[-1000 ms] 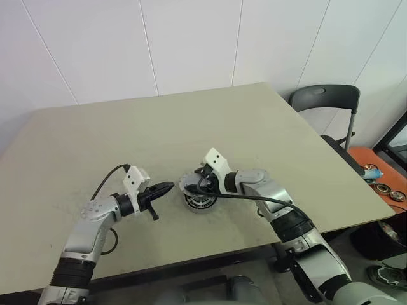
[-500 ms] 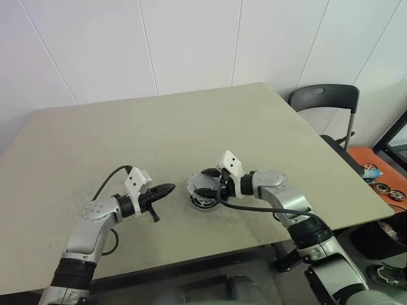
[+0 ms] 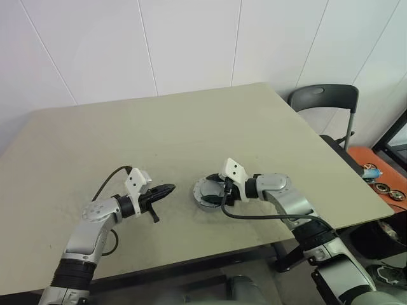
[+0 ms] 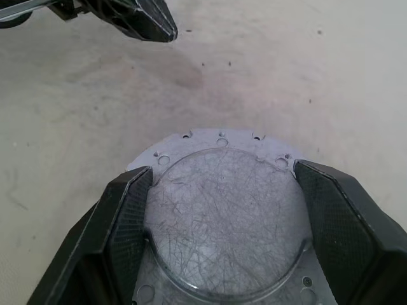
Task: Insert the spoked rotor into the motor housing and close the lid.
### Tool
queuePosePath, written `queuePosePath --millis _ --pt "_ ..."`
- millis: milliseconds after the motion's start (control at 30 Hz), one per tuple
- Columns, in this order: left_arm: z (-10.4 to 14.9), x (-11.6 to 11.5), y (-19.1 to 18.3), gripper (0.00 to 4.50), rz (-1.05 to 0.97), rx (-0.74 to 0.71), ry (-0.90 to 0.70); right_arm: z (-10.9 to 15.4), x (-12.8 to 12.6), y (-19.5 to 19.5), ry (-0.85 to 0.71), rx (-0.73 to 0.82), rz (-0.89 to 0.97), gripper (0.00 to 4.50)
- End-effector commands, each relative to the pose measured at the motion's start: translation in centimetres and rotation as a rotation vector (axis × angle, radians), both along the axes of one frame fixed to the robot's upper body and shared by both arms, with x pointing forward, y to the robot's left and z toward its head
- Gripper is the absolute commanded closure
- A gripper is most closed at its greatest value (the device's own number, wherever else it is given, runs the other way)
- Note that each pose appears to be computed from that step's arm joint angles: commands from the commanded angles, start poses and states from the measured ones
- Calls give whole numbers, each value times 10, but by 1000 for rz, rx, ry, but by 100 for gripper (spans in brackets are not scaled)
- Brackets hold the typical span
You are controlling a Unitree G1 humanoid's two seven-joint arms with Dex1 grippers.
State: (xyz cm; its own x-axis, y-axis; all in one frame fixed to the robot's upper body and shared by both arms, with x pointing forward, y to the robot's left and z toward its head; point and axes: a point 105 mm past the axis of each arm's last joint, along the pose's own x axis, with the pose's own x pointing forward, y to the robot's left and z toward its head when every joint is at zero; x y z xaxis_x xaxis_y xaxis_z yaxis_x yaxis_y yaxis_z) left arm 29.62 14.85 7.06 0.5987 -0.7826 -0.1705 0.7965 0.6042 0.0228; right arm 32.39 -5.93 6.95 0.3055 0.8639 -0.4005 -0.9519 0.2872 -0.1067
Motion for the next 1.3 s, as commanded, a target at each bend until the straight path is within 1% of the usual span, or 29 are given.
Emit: queuePosePath --millis 33,567,700,900,1067,1167,1300 --pt "12 1 0 450 -10 6 -56 0 -1 -1 -4 0 12 131" --pt "14 0 1 450 -13 6 -56 -14 -15 -7 74 6 38 131" --pt "14 0 1 450 -14 6 -57 -14 -12 -10 72 7 31 131" --pt "15 0 0 450 -16 5 -58 -26 -3 -24 33 -97 -14 131" --pt "15 0 0 450 -17 5 -59 -18 -1 -26 71 -63 -8 131" --pt "15 0 0 450 -19 5 -60 -15 6 -31 50 -71 -39 131" --pt "15 0 -1 450 -19 5 -61 -17 6 -32 46 -79 -42 131"
